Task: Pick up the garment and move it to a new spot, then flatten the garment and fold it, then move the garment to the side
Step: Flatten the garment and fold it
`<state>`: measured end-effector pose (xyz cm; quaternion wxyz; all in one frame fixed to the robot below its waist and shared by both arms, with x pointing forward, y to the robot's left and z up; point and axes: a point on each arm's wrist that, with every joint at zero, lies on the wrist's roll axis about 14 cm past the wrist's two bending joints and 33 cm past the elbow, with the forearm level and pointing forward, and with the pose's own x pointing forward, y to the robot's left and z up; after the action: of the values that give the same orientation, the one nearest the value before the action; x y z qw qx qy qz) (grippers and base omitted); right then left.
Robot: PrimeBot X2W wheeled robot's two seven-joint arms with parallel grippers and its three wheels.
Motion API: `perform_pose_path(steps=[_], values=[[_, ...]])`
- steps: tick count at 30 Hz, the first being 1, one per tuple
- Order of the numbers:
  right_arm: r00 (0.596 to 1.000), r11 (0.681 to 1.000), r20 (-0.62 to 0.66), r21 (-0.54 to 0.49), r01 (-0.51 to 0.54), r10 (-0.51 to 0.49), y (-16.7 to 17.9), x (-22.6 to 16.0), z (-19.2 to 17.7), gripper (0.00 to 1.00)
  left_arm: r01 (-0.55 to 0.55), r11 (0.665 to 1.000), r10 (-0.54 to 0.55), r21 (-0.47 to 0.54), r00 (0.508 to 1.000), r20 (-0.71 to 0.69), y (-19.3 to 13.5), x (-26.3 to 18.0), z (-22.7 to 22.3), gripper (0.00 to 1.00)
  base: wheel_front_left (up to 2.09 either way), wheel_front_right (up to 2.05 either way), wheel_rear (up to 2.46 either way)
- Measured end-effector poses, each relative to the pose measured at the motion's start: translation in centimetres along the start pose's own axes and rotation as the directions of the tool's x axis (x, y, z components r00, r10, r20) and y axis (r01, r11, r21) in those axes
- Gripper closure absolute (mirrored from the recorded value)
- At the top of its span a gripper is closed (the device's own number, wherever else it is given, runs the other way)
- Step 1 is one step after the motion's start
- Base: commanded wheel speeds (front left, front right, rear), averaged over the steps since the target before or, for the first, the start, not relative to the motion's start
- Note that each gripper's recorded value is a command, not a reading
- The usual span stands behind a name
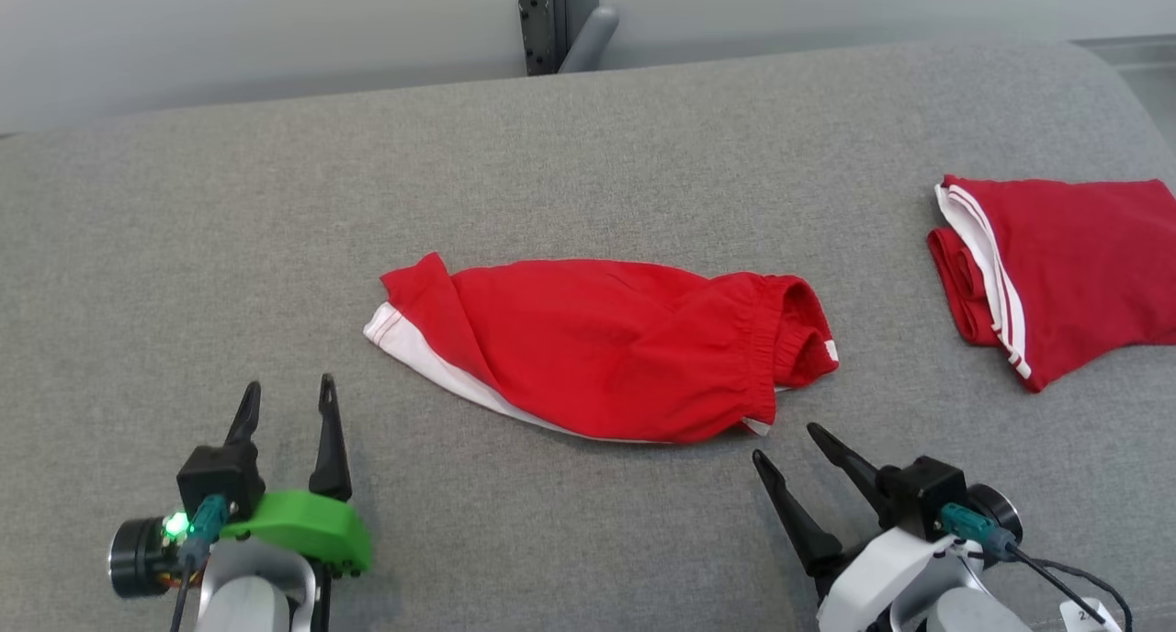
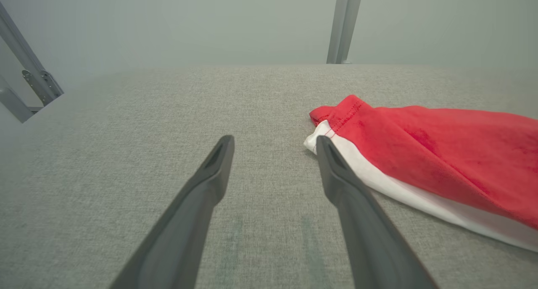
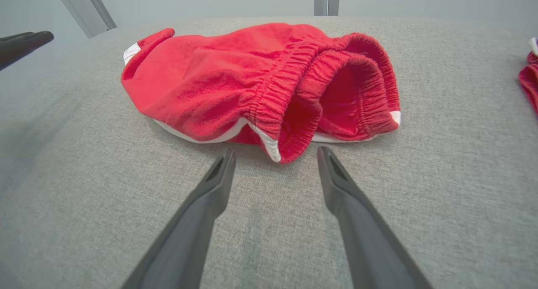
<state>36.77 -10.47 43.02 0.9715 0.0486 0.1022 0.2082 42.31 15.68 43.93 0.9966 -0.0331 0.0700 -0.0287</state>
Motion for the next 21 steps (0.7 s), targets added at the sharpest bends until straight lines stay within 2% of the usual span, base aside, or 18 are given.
perform_pose_path(steps=[6, 11, 21], values=[[1.0, 1.0, 0.013, 0.008, 0.018, -0.018, 0.6, -2.0, 0.0, 0.0, -0.047, 0.999, 0.047, -0.016, 0.999, 0.017, 1.2, -4.1, 0.0, 0.0, 0.0, 0.0, 0.0], [0.999, 1.0, 0.037, 0.008, 0.023, -0.023, 1.0, -2.8, 0.5, 0.0, -0.049, 0.998, 0.05, -0.029, 0.998, 0.022, 1.0, -6.4, -0.2, 0.0, 0.0, 0.0, 0.0], [0.999, 1.0, 0.034, 0.0, 0.016, -0.016, 1.2, -2.7, 0.4, 0.0, -0.032, 0.999, 0.033, -0.033, 0.999, 0.022, 0.3, -6.8, -0.3, 0.0, 0.0, 0.0, 0.0]])
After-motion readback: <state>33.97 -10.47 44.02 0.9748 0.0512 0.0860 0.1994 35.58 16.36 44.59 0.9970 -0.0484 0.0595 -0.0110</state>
